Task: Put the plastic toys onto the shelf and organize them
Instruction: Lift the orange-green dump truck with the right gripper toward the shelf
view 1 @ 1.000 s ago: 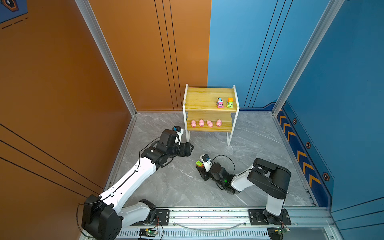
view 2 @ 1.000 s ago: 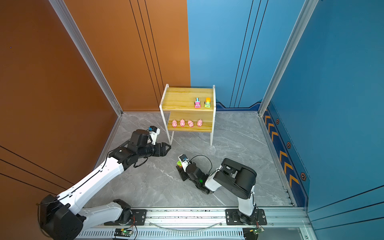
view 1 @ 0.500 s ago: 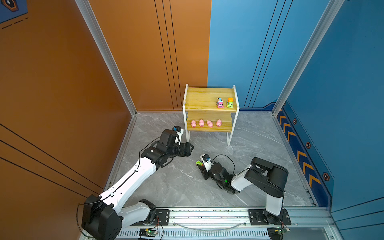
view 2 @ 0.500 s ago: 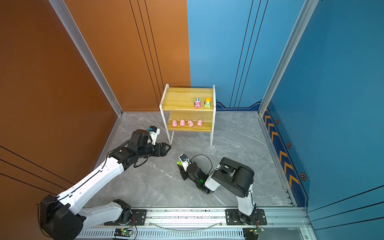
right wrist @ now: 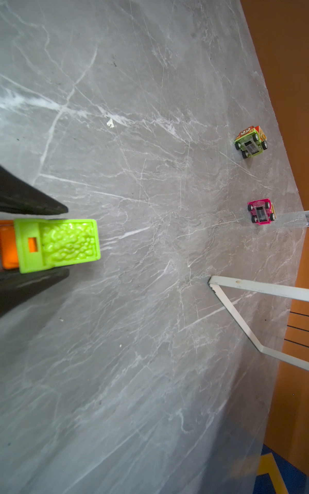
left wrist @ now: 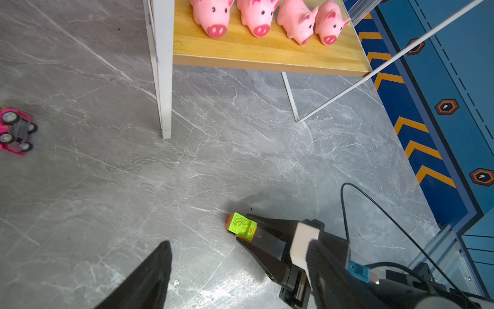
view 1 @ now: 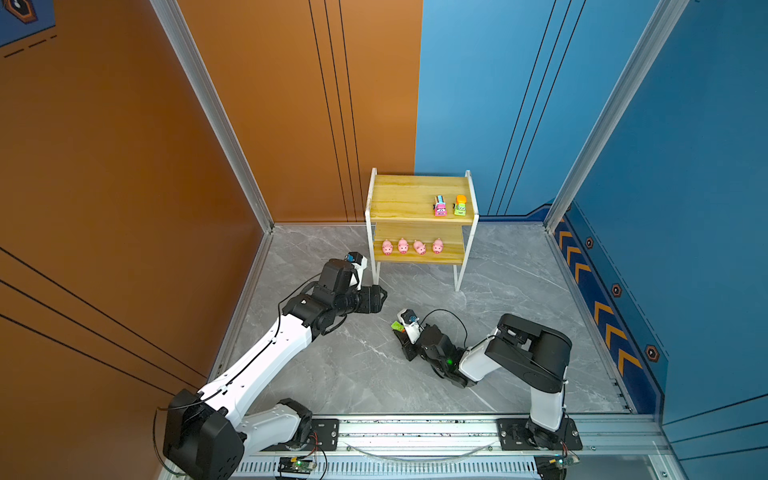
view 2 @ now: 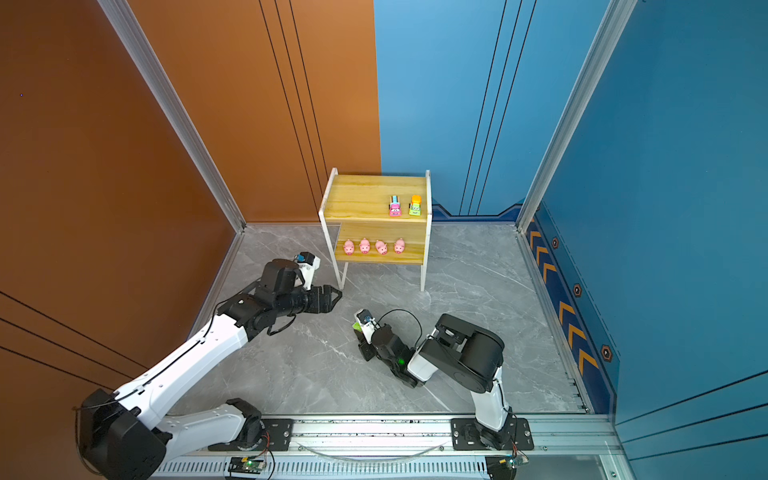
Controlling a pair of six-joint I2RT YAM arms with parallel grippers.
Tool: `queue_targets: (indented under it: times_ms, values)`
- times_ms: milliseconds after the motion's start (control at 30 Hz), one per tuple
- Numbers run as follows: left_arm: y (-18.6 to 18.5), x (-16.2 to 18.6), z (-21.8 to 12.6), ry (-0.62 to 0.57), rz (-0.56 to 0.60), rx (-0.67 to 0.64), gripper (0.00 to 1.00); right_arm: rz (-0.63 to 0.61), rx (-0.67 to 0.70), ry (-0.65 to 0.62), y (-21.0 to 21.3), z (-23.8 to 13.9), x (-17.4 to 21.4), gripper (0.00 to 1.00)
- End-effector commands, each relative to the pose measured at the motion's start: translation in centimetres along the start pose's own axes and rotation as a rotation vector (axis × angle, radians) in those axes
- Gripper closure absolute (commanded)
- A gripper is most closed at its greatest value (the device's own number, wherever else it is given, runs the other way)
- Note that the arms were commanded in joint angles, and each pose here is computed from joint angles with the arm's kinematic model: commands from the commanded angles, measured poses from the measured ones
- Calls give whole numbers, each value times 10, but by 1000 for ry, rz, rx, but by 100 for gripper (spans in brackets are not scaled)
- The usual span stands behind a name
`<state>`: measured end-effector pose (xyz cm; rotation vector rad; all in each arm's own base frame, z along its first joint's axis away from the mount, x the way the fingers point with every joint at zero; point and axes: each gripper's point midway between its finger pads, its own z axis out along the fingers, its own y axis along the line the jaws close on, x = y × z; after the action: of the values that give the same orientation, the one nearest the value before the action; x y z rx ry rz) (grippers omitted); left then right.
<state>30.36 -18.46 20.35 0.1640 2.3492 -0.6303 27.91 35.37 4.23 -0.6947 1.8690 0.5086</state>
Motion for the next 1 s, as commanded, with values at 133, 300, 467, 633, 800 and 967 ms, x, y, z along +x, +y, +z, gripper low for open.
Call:
queue_targets:
  times_ms: [133, 300, 467, 633, 800, 967]
  values:
    - [0, 1, 1, -7, 27, 0, 20, -33, -10, 33, 6, 5, 5, 74]
    - [-1, 0, 0, -10, 28, 4, 20, -40, -12, 49, 8, 8, 7, 67]
    - [-1, 0, -1, -13, 29, 3, 20, -48, -12, 58, 11, 9, 9, 71]
    - [-1, -1, 0, -13, 29, 4, 20, -54, -10, 53, 12, 7, 4, 77]
    - [-3, -2, -3, -18, 32, 11, 20, -57, -1, 33, 15, -4, -11, 80]
    - [-7, -2, -7, -30, 46, 23, 20, -11, 0, 11, 15, -22, -29, 83]
